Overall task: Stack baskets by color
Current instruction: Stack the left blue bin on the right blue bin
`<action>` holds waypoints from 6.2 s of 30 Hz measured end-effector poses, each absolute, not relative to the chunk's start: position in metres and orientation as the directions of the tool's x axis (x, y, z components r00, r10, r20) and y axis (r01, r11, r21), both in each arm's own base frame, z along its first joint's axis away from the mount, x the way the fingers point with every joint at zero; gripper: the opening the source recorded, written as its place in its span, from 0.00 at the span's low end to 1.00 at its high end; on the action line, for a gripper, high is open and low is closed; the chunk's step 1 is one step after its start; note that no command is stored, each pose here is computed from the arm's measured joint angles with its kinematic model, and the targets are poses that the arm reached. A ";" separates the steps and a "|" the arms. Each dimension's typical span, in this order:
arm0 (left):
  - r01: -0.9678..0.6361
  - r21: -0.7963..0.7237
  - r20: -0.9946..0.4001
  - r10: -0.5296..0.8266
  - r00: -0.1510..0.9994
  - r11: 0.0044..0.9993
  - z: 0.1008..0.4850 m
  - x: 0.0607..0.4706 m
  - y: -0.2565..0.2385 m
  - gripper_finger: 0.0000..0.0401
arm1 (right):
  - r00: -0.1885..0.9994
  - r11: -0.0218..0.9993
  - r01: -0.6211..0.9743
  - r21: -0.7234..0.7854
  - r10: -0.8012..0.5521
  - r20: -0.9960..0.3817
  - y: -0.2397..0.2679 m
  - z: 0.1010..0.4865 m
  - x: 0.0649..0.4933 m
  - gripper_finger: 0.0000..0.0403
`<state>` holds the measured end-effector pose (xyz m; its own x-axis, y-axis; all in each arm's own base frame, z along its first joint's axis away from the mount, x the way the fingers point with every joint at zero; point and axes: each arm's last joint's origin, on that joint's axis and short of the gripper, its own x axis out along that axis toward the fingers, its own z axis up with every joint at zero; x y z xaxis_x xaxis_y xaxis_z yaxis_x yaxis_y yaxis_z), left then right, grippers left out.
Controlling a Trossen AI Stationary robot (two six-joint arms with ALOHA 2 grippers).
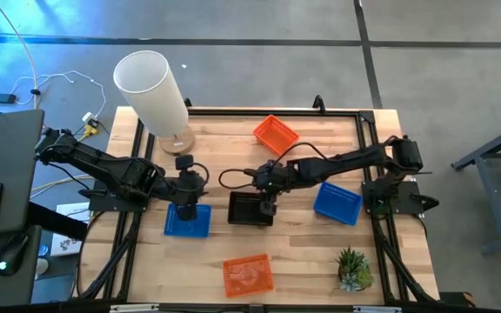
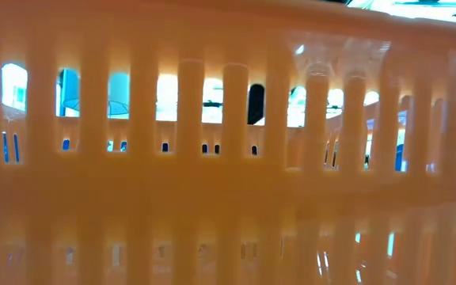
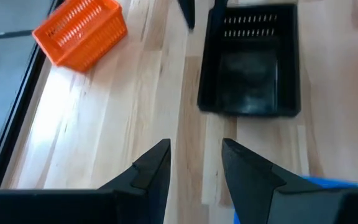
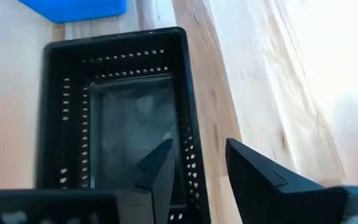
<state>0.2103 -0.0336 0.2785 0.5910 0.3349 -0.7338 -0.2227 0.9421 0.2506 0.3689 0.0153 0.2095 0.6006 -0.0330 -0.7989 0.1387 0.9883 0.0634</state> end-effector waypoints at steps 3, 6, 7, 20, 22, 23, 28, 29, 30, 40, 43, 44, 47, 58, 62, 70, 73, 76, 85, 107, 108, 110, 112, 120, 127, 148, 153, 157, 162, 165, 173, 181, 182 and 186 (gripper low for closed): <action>-0.201 0.244 -0.775 0.316 0.547 0.949 0.275 0.206 -0.033 0.33 | 0.619 0.983 0.153 0.101 -0.015 -0.785 0.016 0.220 0.369 0.34; -0.186 0.198 -0.817 0.267 0.511 0.962 0.272 0.202 -0.034 0.33 | 0.635 0.981 0.147 0.129 0.007 -0.772 0.019 0.232 0.371 0.34; -0.184 0.183 -0.827 0.252 0.502 0.966 0.272 0.201 -0.035 0.33 | 0.636 0.981 0.141 0.131 0.011 -0.771 0.021 0.235 0.371 0.34; -0.184 0.141 -0.903 0.203 0.378 0.973 0.257 0.203 -0.040 0.33 | 0.594 0.990 0.098 0.101 0.024 -0.804 0.039 0.261 0.370 0.33; -0.173 0.143 -0.913 0.198 0.357 0.974 0.253 0.205 -0.042 0.33 | 0.594 0.991 0.110 0.075 -0.005 -0.804 0.041 0.264 0.370 0.33; -0.167 0.137 -0.918 0.189 0.349 0.976 0.251 0.207 -0.043 0.33 | 0.594 0.991 0.113 0.066 -0.014 -0.804 0.042 0.265 0.370 0.33; -0.129 0.120 -0.954 0.150 0.260 0.984 0.236 0.214 -0.049 0.33 | 0.570 0.991 0.126 0.043 -0.037 -0.821 0.041 0.270 0.368 0.33; -0.123 0.121 -0.960 0.148 0.237 0.985 0.233 0.215 -0.050 0.33 | 0.563 0.991 0.126 0.041 -0.038 -0.826 0.041 0.269 0.367 0.33; -0.116 0.125 -0.965 0.148 0.217 0.985 0.230 0.215 -0.051 0.33 | 0.561 0.991 0.126 0.040 -0.038 -0.827 0.041 0.269 0.367 0.33; -0.115 0.147 -0.985 0.155 0.070 0.982 0.209 0.200 -0.058 0.33 | 0.535 0.991 0.128 0.032 -0.042 -0.844 0.041 0.269 0.365 0.33; -0.135 0.149 -0.988 0.152 0.018 0.980 0.197 0.191 -0.056 0.33 | 0.537 0.991 0.128 0.033 -0.041 -0.842 0.041 0.269 0.365 0.33; -0.144 0.151 -0.988 0.154 0.011 0.978 0.194 0.190 -0.056 0.33 | 0.537 0.991 0.128 0.033 -0.041 -0.842 0.041 0.269 0.365 0.33; -0.154 0.166 -0.986 0.166 -0.013 0.974 0.187 0.185 -0.054 0.33 | 0.538 0.991 0.128 0.033 -0.041 -0.842 0.041 0.269 0.365 0.33; -0.165 0.187 -0.982 0.187 -0.012 0.968 0.182 0.183 -0.053 0.33 | 0.538 0.991 0.132 0.036 -0.041 -0.842 0.041 0.269 0.365 0.33; -0.166 0.195 -0.980 0.198 -0.001 0.967 0.184 0.185 -0.053 0.33 | 0.538 0.990 0.135 0.038 -0.041 -0.842 0.041 0.269 0.365 0.33; -0.148 0.203 -0.977 0.210 0.032 0.968 0.191 0.189 -0.054 0.33 | 0.538 0.990 0.136 0.038 -0.042 -0.842 0.040 0.269 0.365 0.33; -0.145 0.239 -0.969 0.246 0.032 0.960 0.191 0.188 -0.053 0.33 | 0.538 0.990 0.136 0.037 -0.042 -0.842 0.040 0.269 0.365 0.33; -0.133 0.233 -0.971 0.238 0.029 0.963 0.188 0.188 -0.051 0.33 | 0.538 0.990 0.136 0.037 -0.042 -0.842 0.040 0.269 0.365 0.33; -0.137 0.191 -0.981 0.194 0.008 0.972 0.169 0.182 -0.046 0.32 | 0.538 0.990 0.136 0.037 -0.042 -0.842 0.040 0.269 0.365 0.33; -0.198 0.113 -0.983 0.140 0.123 0.974 0.180 0.189 -0.048 0.00 | 0.558 0.985 0.157 0.077 -0.025 -0.829 0.044 0.270 0.367 0.33; -0.200 0.108 -0.981 0.137 0.140 0.974 0.183 0.190 -0.048 0.00 | 0.566 0.985 0.155 0.079 -0.023 -0.824 0.045 0.270 0.368 0.33; -0.203 0.101 -0.977 0.136 0.166 0.974 0.190 0.192 -0.049 0.00 | 0.583 0.985 0.149 0.083 -0.020 -0.812 0.046 0.271 0.369 0.33; -0.196 0.104 -0.970 0.142 0.195 0.975 0.197 0.194 -0.049 0.00 | 0.600 0.987 0.137 0.084 -0.016 -0.800 0.047 0.273 0.371 0.33; -0.194 0.139 -0.959 0.181 0.218 0.971 0.220 0.197 -0.049 0.00 | 0.643 0.987 0.135 0.085 -0.022 -0.765 0.047 0.276 0.375 0.33; -0.160 0.156 -0.946 0.195 0.261 0.975 0.240 0.203 -0.050 0.00 | 0.702 0.996 0.094 0.009 -0.060 -0.710 0.048 0.281 0.380 0.37; -0.126 0.201 -0.930 0.229 0.287 0.972 0.275 0.207 -0.049 0.00 | 0.920 0.996 -0.003 -0.090 -0.032 -0.391 0.046 0.334 0.403 0.48; -0.134 0.202 -0.932 0.233 0.277 0.970 0.275 0.207 -0.047 0.00 | 0.918 0.990 -0.021 -0.137 -0.035 -0.395 0.046 0.353 0.404 0.48; -0.147 0.211 -0.943 0.241 0.230 0.966 0.269 0.211 -0.043 0.00 | 0.898 0.988 -0.032 -0.150 -0.037 -0.439 0.047 0.351 0.410 0.48; -0.143 0.230 -0.951 0.253 0.179 0.963 0.261 0.217 -0.042 0.00 | 0.870 0.982 -0.070 -0.173 -0.025 -0.492 0.048 0.334 0.419 0.48; -0.127 0.234 -0.954 0.253 0.161 0.964 0.256 0.220 -0.043 0.00 | 0.856 0.977 -0.097 -0.192 -0.016 -0.516 0.049 0.323 0.425 0.48; -0.140 0.245 -0.953 0.265 0.148 0.959 0.247 0.229 -0.045 0.00 | 0.807 0.978 -0.105 -0.180 -0.022 -0.590 0.052 0.285 0.444 0.48; -0.137 0.246 -0.956 0.264 0.131 0.960 0.243 0.232 -0.045 0.00 | 0.780 0.986 -0.071 -0.149 -0.038 -0.624 0.053 0.256 0.457 0.48; -0.136 0.246 -0.956 0.263 0.130 0.960 0.243 0.232 -0.045 0.00 | 0.780 0.988 -0.070 -0.140 -0.033 -0.624 0.053 0.254 0.458 0.48; -0.133 0.228 -0.961 0.245 0.125 0.965 0.243 0.231 -0.046 0.00 | 0.787 0.992 -0.057 -0.115 -0.026 -0.616 0.054 0.253 0.461 0.48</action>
<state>0.2314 -0.0457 0.2432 0.1254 0.2448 -0.9614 -0.1327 0.9645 0.2282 0.4605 0.0539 0.2526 0.7873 -0.0262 -0.6161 -0.0572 0.9917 -0.1153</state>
